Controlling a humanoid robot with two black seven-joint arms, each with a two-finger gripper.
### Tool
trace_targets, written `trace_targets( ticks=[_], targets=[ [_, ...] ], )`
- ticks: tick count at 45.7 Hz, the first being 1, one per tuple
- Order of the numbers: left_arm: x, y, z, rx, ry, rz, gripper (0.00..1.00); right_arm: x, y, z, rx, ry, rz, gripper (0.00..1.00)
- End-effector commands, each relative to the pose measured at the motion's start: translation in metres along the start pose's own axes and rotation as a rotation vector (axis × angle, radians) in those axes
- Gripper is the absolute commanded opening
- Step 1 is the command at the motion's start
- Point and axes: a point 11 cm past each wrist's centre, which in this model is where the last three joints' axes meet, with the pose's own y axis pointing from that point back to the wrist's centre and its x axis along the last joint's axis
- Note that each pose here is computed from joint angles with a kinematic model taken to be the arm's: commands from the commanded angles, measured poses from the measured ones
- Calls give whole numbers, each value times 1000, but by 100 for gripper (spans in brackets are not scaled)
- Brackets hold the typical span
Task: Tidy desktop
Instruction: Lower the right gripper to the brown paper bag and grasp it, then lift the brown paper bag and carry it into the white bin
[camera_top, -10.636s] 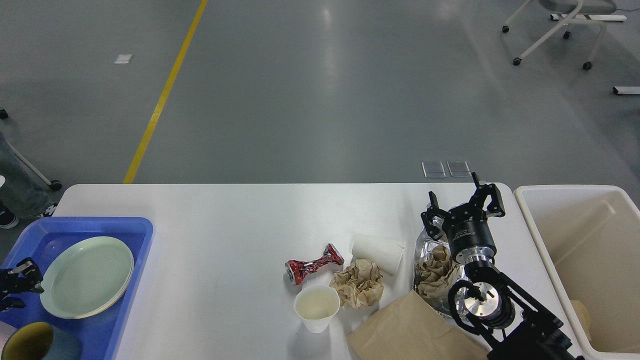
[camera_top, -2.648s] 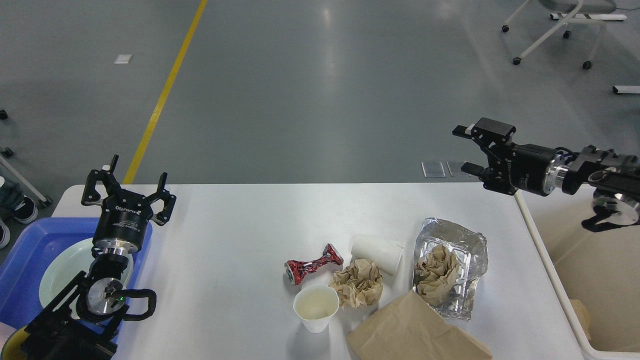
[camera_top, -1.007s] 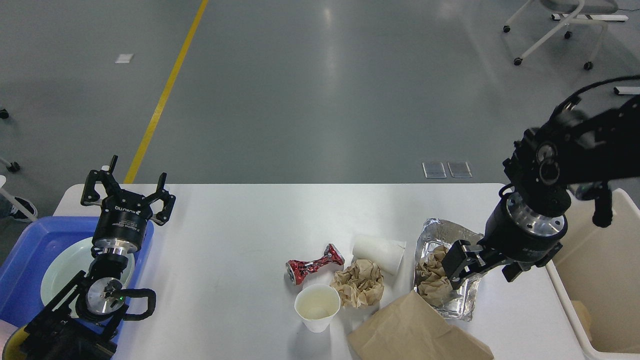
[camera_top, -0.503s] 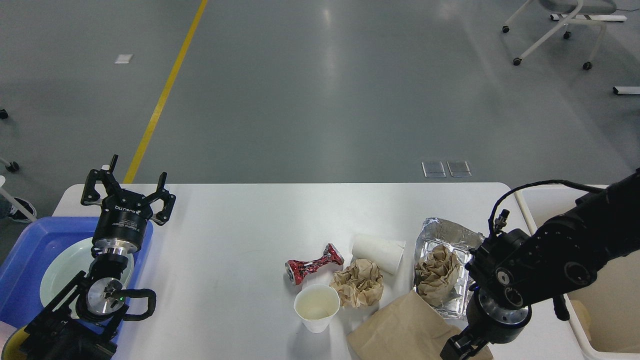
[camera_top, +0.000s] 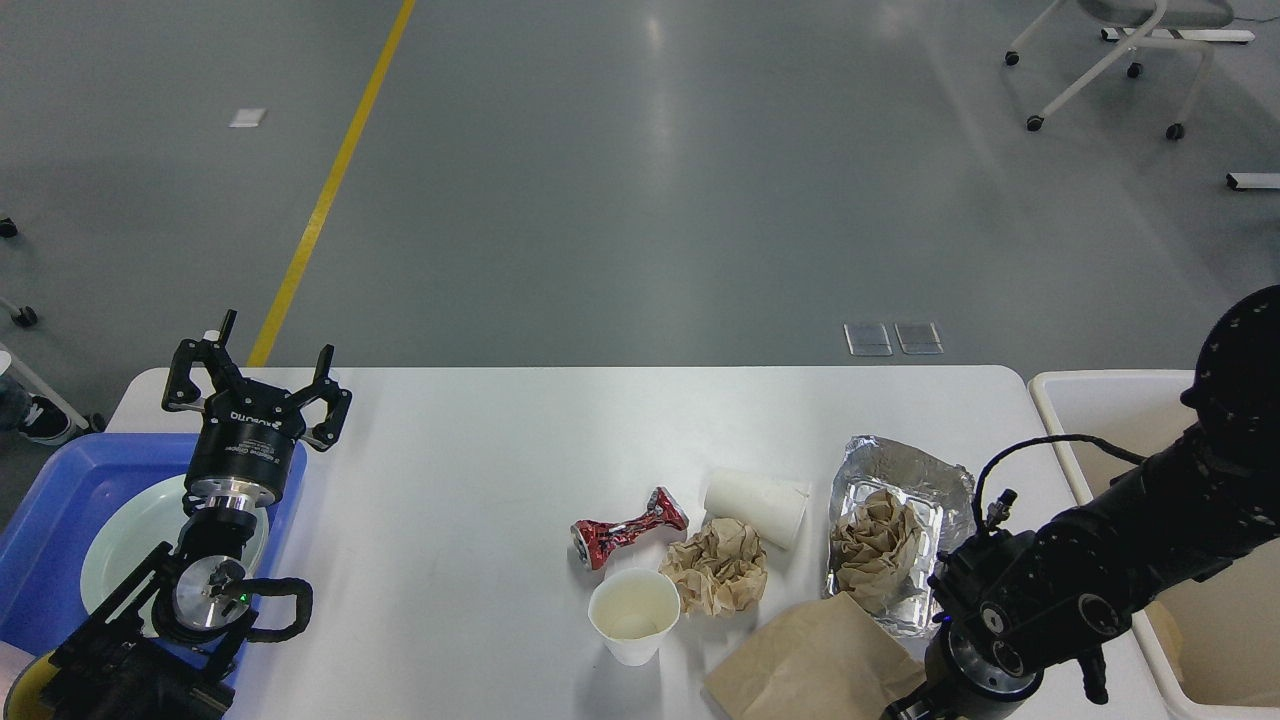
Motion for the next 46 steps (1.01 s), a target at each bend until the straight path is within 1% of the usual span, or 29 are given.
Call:
trace_targets(
  ticks=[1, 10, 21, 32, 38, 46],
  targets=[
    [0, 0, 0, 0, 1, 0, 96, -5, 0, 9, -19, -49, -10, 0],
    [0, 0, 0, 0, 0, 0, 96, -1, -1, 3, 7, -261, 22, 0],
    [0, 0, 0, 0, 0, 0, 96, -4, -3, -1, 20, -340, 19, 0],
    [0, 0, 0, 0, 0, 0, 96, -13, -2, -8, 36, -332, -6, 0],
    [0, 0, 0, 0, 1, 0, 96, -20, 10, -18, 65, -319, -27, 0],
    [0, 0, 0, 0, 1, 0, 96, -15, 42, -9, 83, -369, 17, 0]
  ],
)
